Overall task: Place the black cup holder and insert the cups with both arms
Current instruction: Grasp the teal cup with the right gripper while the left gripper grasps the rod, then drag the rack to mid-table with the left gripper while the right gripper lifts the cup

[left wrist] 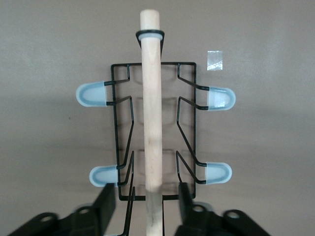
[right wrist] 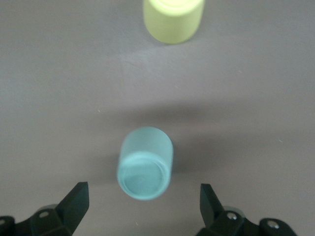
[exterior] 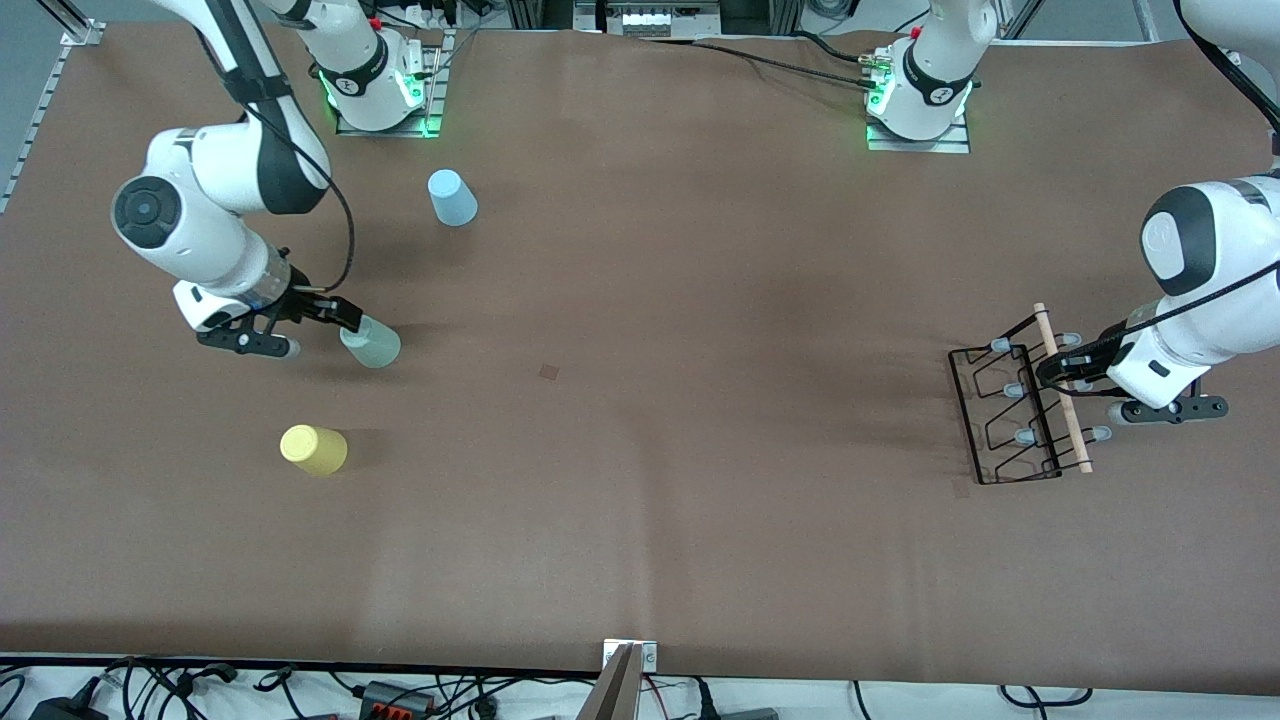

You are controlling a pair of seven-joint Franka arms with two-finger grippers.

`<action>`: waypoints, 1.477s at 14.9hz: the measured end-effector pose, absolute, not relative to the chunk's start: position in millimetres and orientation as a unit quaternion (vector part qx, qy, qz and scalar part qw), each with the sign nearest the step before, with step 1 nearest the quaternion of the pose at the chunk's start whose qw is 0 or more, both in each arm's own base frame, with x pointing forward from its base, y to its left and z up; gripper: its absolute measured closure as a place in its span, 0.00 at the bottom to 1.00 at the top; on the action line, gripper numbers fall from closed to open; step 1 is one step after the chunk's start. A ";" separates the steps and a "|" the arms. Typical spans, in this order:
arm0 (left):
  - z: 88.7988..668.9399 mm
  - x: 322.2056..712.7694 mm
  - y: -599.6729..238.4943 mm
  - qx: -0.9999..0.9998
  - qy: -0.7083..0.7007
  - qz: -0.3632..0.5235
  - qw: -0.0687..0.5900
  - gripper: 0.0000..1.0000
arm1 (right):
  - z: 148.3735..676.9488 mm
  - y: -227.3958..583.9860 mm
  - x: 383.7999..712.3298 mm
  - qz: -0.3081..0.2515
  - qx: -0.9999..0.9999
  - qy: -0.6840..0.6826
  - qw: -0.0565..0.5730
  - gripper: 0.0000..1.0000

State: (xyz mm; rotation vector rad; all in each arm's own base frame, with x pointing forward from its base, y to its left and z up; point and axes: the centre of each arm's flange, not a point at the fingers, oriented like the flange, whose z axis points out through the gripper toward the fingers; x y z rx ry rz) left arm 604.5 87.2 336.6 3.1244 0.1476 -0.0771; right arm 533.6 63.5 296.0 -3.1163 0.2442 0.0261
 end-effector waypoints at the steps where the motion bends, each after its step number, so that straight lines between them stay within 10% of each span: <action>1: 335.0 604.4 86.5 0.999 0.047 -0.026 0.007 0.43 | 289.0 65.8 535.7 0.003 -0.997 0.079 0.009 0.00; 7: 327.3 604.2 84.9 0.998 0.045 -0.032 0.008 0.84 | 261.5 66.0 536.7 0.006 -0.997 0.079 0.008 0.00; 16: 360.0 611.8 62.2 0.998 0.027 -0.059 0.013 0.84 | 241.3 71.7 518.0 0.007 -0.997 0.072 0.009 0.00; 22: 418.2 611.5 -111.9 0.995 -0.065 -0.066 0.035 0.84 | 237.6 70.4 515.4 0.010 -0.997 0.073 0.008 0.00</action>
